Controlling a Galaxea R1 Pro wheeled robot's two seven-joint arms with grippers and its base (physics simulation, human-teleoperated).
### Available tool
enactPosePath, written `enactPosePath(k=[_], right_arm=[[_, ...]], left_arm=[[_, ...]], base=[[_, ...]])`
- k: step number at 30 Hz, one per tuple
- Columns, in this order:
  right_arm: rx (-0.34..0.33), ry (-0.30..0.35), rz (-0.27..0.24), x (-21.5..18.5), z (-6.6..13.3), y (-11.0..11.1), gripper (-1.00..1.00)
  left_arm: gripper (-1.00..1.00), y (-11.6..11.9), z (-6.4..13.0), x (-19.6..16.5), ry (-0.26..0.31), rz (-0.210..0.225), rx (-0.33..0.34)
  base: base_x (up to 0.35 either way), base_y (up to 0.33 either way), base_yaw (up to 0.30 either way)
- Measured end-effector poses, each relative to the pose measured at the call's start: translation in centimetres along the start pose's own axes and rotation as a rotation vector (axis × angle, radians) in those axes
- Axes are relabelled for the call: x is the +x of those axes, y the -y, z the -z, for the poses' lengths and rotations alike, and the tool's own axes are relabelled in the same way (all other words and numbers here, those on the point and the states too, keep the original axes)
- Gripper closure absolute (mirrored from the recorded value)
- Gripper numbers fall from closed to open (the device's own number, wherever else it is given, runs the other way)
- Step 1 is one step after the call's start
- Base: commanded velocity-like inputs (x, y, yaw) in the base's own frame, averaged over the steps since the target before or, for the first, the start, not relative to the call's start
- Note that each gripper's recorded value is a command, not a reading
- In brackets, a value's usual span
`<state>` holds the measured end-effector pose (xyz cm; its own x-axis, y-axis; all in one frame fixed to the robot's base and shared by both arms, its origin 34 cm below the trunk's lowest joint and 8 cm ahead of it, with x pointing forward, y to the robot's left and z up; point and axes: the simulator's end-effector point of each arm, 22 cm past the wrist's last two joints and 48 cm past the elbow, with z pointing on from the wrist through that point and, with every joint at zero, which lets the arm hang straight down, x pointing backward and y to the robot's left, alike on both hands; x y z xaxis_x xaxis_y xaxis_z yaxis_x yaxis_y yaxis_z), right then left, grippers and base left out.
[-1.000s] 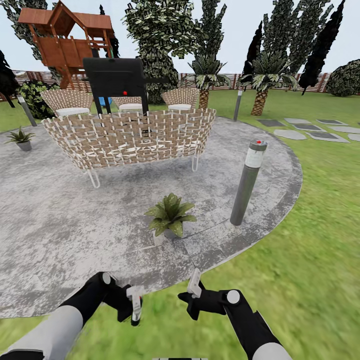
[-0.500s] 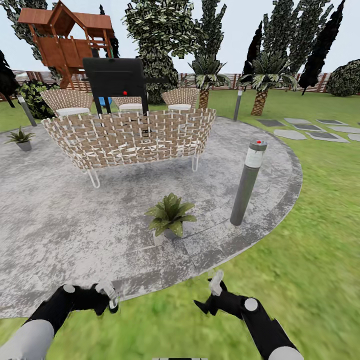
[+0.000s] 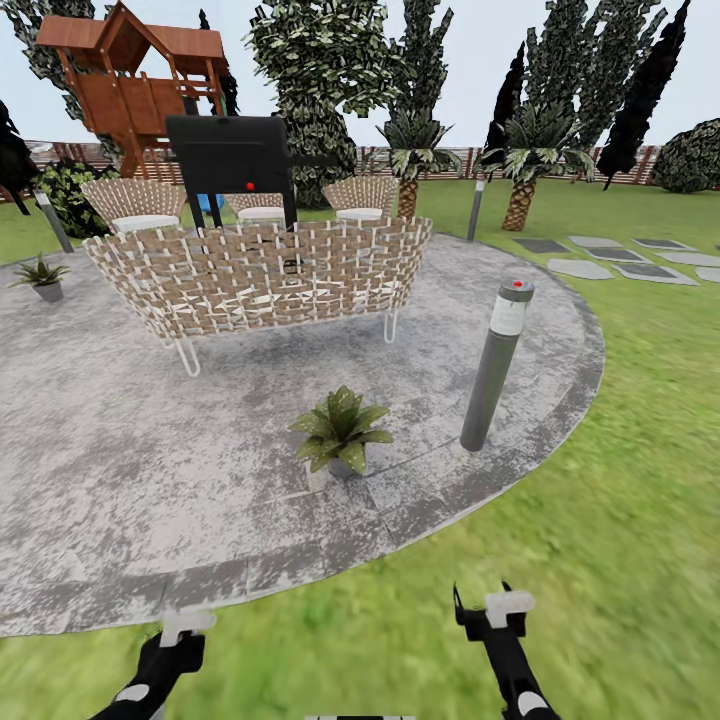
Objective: Pick up the pesticide atomizer in the garden and spray insectifuge to fully cover both potted plants in the garden.
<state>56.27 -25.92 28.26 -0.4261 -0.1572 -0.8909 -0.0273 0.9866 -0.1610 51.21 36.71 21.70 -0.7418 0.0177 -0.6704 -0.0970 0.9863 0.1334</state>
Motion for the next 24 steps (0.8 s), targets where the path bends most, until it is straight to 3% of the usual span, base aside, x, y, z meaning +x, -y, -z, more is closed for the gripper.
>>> enactPosePath(k=[3,7,14,21,24], right_arm=[[-0.012,-0.029,-0.011,1.3,0.5,-0.7,-1.0],[-0.013,-0.043,-0.004,2.0,0.8,-0.2,-1.0],[-0.055,-0.167,-0.019,7.3,3.6,-1.0,-1.0],[-0.073,-0.204,-0.027,8.8,4.7,-1.9,-1.0],[-0.09,-0.264,-0.035,11.6,7.2,-2.8,-1.0]], left_arm=[[1.0,-0.2,0.6,1.9,-0.022,0.016,-0.013],[1.0,-2.0,1.0,2.8,-0.028,0.107,-0.072],[1.0,-2.5,1.4,3.8,-0.037,0.114,-0.082],[1.0,-2.5,1.7,4.6,-0.047,0.11,-0.081],[1.0,-2.5,1.7,4.6,-0.048,0.108,-0.08]], base=[[0.0,0.0,0.0],[0.0,0.0,0.0],[0.0,0.0,0.0],[0.0,0.0,0.0],[0.0,0.0,0.0]])
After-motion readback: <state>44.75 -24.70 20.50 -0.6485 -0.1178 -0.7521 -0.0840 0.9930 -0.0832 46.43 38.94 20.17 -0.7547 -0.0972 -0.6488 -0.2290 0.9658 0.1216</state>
